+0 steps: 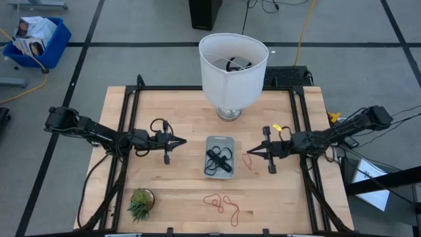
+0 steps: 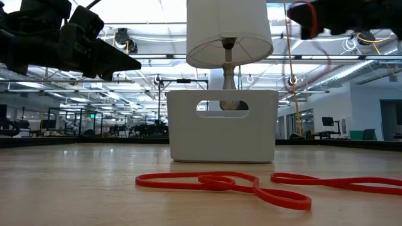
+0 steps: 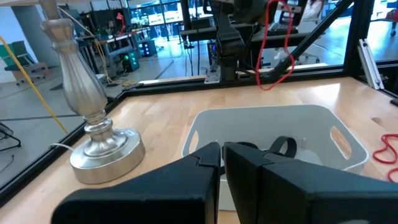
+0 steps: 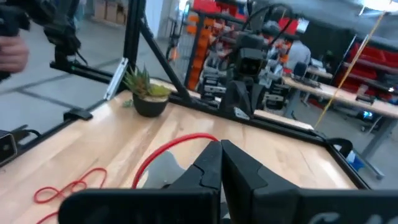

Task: Pick and place rubber bands into bin
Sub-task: Put the red rubber band into the gray bin

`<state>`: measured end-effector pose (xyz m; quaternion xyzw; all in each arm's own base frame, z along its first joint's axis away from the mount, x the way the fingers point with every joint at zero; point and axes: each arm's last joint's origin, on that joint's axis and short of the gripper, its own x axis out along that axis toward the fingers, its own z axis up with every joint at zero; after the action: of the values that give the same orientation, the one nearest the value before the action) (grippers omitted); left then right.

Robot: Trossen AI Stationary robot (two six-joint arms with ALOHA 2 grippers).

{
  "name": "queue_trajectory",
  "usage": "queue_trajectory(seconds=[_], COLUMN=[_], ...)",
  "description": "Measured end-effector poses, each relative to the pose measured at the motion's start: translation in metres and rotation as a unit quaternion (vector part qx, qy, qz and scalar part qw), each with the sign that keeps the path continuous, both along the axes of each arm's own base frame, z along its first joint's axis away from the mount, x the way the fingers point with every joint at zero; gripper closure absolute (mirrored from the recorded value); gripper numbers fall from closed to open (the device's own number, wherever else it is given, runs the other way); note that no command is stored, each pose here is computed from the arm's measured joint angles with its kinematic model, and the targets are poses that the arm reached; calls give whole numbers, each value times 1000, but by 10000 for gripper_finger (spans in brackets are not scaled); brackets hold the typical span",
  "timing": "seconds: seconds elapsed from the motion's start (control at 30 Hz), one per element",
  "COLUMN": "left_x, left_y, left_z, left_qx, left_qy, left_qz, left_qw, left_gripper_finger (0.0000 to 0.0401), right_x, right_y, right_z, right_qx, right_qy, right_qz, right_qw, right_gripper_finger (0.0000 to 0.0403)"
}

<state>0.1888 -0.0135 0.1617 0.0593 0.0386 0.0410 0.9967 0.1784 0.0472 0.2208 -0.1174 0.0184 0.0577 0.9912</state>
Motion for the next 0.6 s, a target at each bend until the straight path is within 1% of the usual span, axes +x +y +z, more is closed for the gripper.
queue_trajectory(seconds=[0.17,0.3,0.4,0.5,0.6], left_x=[0,0,0,0,0], left_y=[0,0,0,0,0], left_z=[0,0,0,0,0], left_qx=[1,0,0,0,0], left_qy=[0,0,0,1,2], left_qz=[0,0,0,0,0], left_qw=[1000,1000,1000,1000,1000], left_gripper_finger=[370,370,370,370,370], right_x=[35,60,74,84,91], right_y=[-3,-8,-15,-24,-30], right_z=[21,27,18,1,-17], right_qx=[-6,-3,1,15,32], right_qy=[37,58,84,124,165], right_qz=[-10,10,10,-2,5], right_qw=[999,998,996,992,986], right_gripper_finger=[403,403,403,403,403])
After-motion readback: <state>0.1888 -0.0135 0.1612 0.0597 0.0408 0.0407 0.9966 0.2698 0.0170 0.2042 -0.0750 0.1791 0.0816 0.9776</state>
